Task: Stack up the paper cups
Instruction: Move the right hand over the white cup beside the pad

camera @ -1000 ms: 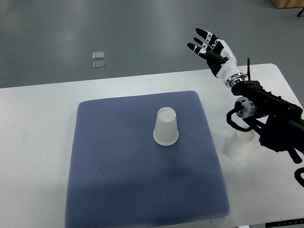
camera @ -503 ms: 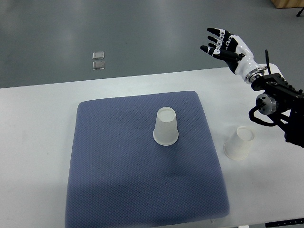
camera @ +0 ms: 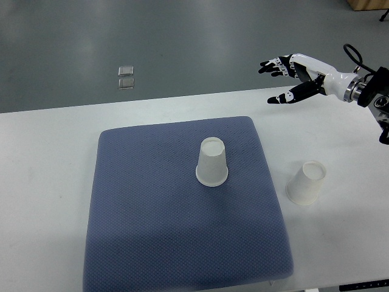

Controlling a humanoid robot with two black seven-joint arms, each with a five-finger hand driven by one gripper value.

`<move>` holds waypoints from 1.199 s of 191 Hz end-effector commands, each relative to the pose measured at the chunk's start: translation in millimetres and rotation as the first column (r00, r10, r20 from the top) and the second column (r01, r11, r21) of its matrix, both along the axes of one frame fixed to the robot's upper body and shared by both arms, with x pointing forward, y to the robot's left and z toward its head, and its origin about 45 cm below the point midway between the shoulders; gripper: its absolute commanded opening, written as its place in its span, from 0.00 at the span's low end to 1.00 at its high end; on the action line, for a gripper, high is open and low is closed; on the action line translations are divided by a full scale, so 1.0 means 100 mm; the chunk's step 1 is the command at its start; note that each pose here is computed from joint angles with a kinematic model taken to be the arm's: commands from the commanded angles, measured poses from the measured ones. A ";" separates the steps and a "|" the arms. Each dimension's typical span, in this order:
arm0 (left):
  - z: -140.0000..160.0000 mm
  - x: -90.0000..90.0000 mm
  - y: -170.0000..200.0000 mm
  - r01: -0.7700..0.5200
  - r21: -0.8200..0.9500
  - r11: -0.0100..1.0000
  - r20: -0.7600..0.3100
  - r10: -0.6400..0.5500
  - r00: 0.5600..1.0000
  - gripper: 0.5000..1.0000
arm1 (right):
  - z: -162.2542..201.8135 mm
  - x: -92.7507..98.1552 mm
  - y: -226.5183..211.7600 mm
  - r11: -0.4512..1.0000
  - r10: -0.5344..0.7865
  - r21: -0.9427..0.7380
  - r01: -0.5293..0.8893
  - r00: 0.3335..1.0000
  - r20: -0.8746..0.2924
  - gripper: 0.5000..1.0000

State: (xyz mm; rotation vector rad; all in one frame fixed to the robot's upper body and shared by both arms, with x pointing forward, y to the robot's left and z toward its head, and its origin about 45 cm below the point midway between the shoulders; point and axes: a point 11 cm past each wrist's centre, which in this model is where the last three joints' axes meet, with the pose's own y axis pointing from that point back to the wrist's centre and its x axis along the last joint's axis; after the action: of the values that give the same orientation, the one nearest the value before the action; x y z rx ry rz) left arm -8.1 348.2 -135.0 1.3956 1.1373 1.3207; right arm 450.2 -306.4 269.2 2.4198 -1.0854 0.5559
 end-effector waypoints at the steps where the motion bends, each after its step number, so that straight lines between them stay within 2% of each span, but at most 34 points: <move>1: 0.00 0.00 0.00 0.000 0.000 1.000 0.000 0.000 1.000 1.00 | 0.11 -0.04 -0.08 0.992 0.062 -0.109 -0.062 0.998 -0.001 0.83; 4: 0.00 0.00 0.00 0.000 0.000 1.000 0.000 0.000 1.000 1.00 | 0.11 -0.04 -0.08 0.992 0.062 -0.109 -0.062 0.998 -0.001 0.83; 5: 0.00 0.00 0.00 0.000 0.000 1.000 0.000 0.000 1.000 1.00 | 0.16 -0.07 -0.13 0.974 0.113 -0.194 -0.114 0.993 -0.020 0.83; 7: 0.00 -0.01 0.00 0.000 0.000 1.000 -0.001 0.000 1.000 1.00 | 0.16 -0.08 -0.14 0.968 0.123 -0.215 -0.127 0.992 -0.029 0.83; 28: 0.00 0.00 0.00 0.000 0.000 1.000 0.000 0.000 1.000 1.00 | 0.20 -0.15 -0.30 0.905 0.189 -0.374 -0.201 0.980 -0.069 0.83; 62: 0.00 -0.01 0.00 0.000 0.000 1.000 -0.001 0.000 1.000 1.00 | 0.17 -0.31 -0.50 0.755 0.269 -0.586 -0.294 0.954 -0.131 0.83; 89: 0.00 0.00 0.00 0.000 0.000 1.000 0.000 0.000 1.000 1.00 | 0.07 -0.42 -0.57 0.631 0.323 -0.690 -0.353 0.929 -0.180 0.83; 141: 0.00 -0.01 0.00 0.000 0.000 1.000 -0.001 0.000 1.000 1.00 | -0.08 -0.55 -0.52 0.543 0.375 -0.726 -0.423 0.895 -0.241 0.83; 172: 0.00 0.00 0.00 0.000 0.000 1.000 0.000 0.000 1.000 1.00 | -0.07 -0.66 -0.38 0.550 0.421 -0.700 -0.456 0.875 -0.239 0.83; 229: 0.00 -0.01 0.00 0.000 0.000 1.000 -0.001 0.000 1.000 1.00 | -0.06 -0.71 -0.28 0.611 0.437 -0.652 -0.450 0.878 -0.196 0.83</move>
State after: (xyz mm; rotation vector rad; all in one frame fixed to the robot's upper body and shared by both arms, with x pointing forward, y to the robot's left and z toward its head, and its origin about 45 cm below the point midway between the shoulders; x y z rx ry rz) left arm -7.9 348.1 -135.0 1.3953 1.1370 1.3209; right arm 380.2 -338.5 263.6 1.9404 -0.1252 0.9029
